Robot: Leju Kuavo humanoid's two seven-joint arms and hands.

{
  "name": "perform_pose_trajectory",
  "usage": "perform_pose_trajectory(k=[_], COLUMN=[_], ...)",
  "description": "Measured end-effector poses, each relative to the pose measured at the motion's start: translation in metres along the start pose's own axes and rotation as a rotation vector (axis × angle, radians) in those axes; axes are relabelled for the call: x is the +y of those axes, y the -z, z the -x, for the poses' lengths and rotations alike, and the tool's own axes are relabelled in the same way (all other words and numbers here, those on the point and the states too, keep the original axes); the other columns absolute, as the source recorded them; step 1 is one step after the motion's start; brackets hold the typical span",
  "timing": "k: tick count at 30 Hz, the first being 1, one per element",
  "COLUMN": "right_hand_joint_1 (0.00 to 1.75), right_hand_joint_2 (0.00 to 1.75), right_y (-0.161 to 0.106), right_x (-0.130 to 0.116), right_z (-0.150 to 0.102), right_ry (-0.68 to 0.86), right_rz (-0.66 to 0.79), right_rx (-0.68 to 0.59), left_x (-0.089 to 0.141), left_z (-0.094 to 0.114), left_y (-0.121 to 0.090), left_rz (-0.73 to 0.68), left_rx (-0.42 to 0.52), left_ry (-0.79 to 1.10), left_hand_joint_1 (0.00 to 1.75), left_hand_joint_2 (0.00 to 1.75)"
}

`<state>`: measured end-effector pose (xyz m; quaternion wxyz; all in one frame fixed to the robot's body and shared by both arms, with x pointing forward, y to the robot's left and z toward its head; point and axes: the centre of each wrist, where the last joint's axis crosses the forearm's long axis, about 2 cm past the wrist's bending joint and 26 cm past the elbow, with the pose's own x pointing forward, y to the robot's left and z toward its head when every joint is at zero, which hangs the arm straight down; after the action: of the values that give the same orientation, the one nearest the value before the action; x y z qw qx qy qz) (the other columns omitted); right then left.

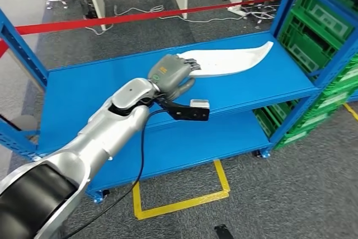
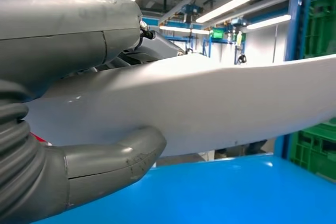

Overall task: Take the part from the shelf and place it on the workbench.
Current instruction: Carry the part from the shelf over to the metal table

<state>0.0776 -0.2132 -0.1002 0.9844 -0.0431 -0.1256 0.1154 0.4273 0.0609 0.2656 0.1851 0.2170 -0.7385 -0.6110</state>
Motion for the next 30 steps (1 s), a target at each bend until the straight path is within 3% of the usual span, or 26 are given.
perform_pose_trajectory(k=[30], right_hand_joint_1=[0.0], right_hand_joint_2=[1.75], right_y=[0.0005], right_x=[-0.0016], right_z=[-0.0041], right_ry=[0.006], right_rz=[0.004], right_rx=[-0.006], left_x=[-0.003], left_z=[0.0081], left_y=[-0.0076], left_rz=[0.022], left_rx=[0.002], left_ry=[0.025], left_hand_joint_1=[1.75], left_hand_joint_2=[1.75])
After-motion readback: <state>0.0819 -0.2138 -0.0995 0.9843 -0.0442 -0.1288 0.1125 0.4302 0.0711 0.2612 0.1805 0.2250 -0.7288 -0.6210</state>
